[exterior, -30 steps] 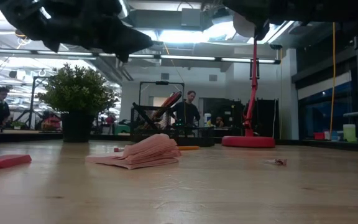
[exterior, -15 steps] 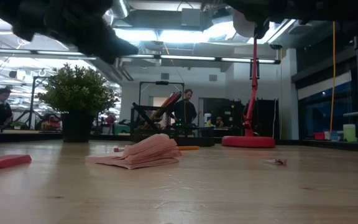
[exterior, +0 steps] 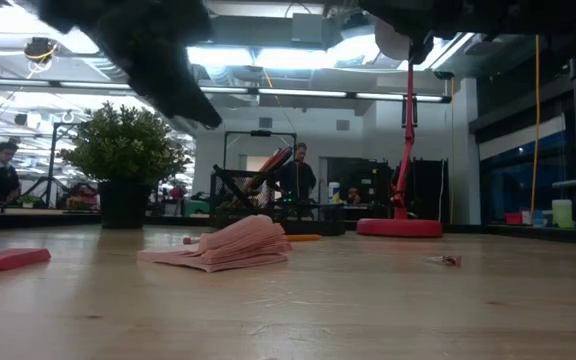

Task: Pick and place office supplies into organizer
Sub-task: Put the orange pencil into the black desk organizer

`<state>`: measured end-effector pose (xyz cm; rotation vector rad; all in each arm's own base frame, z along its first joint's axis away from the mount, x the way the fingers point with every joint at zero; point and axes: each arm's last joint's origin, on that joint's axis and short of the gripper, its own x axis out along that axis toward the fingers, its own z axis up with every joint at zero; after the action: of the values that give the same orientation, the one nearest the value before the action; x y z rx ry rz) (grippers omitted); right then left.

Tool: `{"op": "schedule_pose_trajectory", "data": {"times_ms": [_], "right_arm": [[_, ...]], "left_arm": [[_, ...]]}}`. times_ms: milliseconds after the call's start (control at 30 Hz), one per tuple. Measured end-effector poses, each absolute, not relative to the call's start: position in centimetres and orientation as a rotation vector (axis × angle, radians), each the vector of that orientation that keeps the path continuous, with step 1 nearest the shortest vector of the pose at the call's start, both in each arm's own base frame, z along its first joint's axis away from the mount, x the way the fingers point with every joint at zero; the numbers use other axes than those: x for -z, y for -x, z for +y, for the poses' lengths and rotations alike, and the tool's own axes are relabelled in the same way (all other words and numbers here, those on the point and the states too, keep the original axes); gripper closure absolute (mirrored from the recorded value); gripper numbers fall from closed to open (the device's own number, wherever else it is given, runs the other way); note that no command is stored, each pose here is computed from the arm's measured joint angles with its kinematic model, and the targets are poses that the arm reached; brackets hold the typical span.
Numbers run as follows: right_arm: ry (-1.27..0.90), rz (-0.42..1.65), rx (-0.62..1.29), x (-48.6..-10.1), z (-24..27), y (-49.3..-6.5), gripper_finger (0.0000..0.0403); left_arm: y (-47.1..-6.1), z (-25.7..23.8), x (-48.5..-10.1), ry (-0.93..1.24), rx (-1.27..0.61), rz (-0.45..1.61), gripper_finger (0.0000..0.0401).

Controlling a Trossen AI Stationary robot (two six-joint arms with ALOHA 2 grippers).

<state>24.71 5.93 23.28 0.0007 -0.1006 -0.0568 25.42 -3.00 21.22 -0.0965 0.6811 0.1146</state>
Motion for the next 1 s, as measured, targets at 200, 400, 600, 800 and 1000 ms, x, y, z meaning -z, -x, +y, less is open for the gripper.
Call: {"op": "schedule_pose_trajectory", "data": {"times_ms": [200, 400, 600, 800, 1000], "right_arm": [[0.002, -0.092, 0.057, -23.2, 5.9, -24.7, 0.0396], [0.022, -0.078, 0.057, -23.1, 5.9, -24.7, 0.0396], [0.092, -0.007, 0.011, -22.4, 6.8, -24.5, 0.0400], [0.131, 0.079, -0.071, -22.1, 8.8, -23.2, 0.0401], [0.098, 0.141, -0.042, -21.6, 10.1, -22.4, 0.0401]], "left_arm": [[-28.7, -1.6, -20.9, 0.121, -0.136, 0.886, 0.0398], [-31.3, 0.2, -20.7, 0.106, -0.176, 0.970, 0.0398], [-32.5, 1.1, -20.3, 0.130, -0.146, 0.988, 0.0398], [-32.9, 2.3, -19.4, 0.151, -0.163, 1.008, 0.0398], [-33.4, 3.2, -18.6, 0.183, -0.153, 1.002, 0.0397]]}}
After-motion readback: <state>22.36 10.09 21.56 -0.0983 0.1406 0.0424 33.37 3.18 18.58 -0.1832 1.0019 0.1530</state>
